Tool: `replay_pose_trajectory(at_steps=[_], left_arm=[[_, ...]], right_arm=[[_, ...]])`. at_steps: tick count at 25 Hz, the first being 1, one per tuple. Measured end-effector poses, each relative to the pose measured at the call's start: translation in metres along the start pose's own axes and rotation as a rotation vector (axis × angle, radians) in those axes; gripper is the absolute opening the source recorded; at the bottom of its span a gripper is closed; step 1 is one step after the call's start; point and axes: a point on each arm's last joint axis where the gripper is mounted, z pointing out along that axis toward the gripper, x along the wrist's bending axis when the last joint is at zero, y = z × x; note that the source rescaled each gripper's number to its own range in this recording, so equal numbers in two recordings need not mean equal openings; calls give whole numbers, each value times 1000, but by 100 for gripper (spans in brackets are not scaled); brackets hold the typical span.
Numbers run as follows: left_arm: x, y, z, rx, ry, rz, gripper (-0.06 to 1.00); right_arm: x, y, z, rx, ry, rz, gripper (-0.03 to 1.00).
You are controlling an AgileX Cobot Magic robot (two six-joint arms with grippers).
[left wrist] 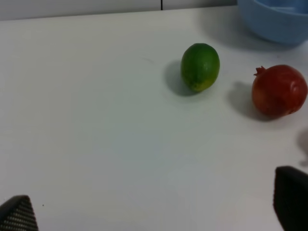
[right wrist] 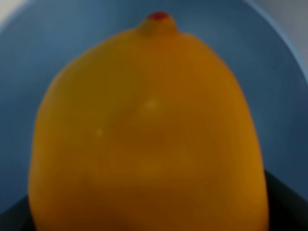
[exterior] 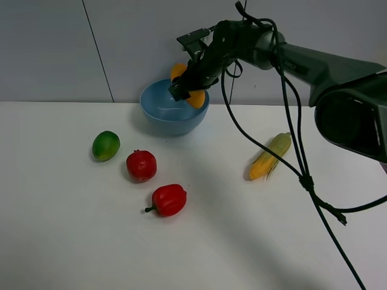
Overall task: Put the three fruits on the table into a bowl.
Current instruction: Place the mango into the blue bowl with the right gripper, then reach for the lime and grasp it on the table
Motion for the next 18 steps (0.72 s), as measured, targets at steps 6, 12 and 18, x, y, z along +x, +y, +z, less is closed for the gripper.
replay_pose_trajectory(at_steps=[6, 12, 18], left_arm=[[0, 0, 0, 0, 0, 0, 100], [0, 0, 0, 0, 0, 0, 100], [0, 0, 0, 0, 0, 0, 100]], right_arm=[[5, 0, 13, -49, 5, 13, 1], [7, 7, 12, -118, -15, -4, 34], [13, 15, 2, -146, -20, -30, 41]])
